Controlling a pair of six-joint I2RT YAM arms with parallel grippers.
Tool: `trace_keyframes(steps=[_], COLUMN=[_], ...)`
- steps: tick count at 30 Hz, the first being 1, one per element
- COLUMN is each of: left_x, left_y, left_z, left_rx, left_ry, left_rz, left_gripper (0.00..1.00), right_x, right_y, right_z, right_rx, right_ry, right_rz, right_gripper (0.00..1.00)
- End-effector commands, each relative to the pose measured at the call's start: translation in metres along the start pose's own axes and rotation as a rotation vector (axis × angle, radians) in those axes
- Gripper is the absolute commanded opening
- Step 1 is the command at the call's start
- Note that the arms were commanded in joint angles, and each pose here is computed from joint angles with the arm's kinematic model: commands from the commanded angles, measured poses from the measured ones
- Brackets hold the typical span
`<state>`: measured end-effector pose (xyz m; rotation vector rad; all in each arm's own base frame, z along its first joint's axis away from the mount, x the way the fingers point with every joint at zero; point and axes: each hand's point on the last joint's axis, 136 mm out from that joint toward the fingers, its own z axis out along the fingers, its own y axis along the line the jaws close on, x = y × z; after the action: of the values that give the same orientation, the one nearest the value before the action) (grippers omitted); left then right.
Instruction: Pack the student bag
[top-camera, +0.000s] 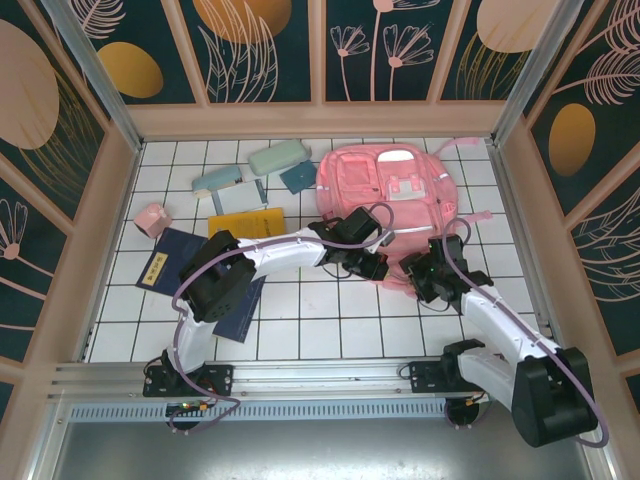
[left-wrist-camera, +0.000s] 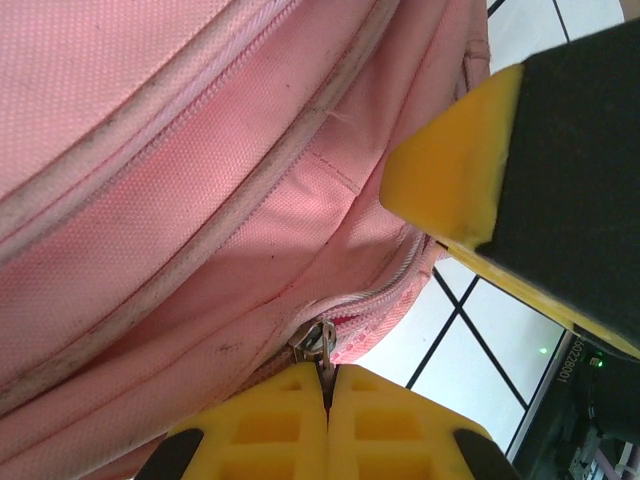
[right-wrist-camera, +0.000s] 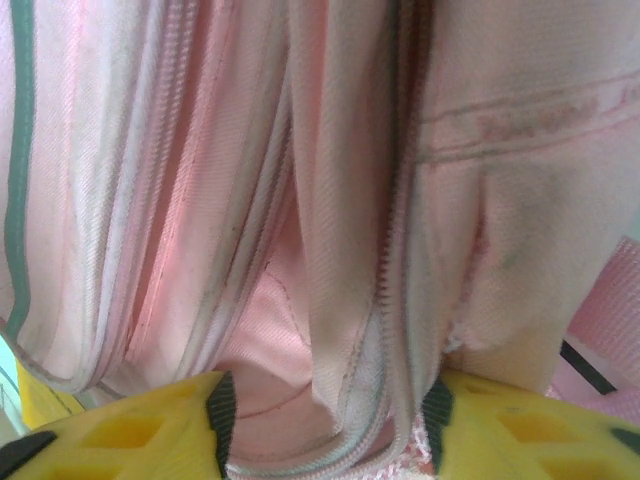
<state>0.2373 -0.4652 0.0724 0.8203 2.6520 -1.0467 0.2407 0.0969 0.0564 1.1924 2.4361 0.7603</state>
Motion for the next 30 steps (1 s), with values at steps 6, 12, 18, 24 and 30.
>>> trace_keyframes(steps=[6, 12, 18, 24, 30], left_x=[0.007, 0.029, 0.019, -0.021, -0.031], left_y=[-0.009, 0.043, 0.118, 0.170, 0.170], left_z=[-0.013, -0.023, -0.056, -0.085, -0.095], left_rx=[0.005, -0.233, -0.459, -0.584, -0.583], left_ry=[-0.006, 0.031, 0.013, -0.045, -0.033], left_rz=[0.012, 0.010, -0.079, -0.113, -0.082], left_gripper=[0.00, 0.00, 0.00, 0.00, 0.00], right_x=[-0.003, -0.025, -0.039, -0.048, -0.055], right_y=[-0.013, -0.014, -0.027, -0.039, -0.043], right_z=[0.017, 0.002, -0.012, -0.025, -0.030], right_rx=[0.073, 0.103, 0.117, 0.123, 0.126], right_ry=[0.001, -0.077, -0.112, -0.142, -0.160], right_rz=[-0.007, -0.059, -0.070, -0.074, -0.080], right_gripper=[0.00, 0.00, 0.00, 0.00, 0.00])
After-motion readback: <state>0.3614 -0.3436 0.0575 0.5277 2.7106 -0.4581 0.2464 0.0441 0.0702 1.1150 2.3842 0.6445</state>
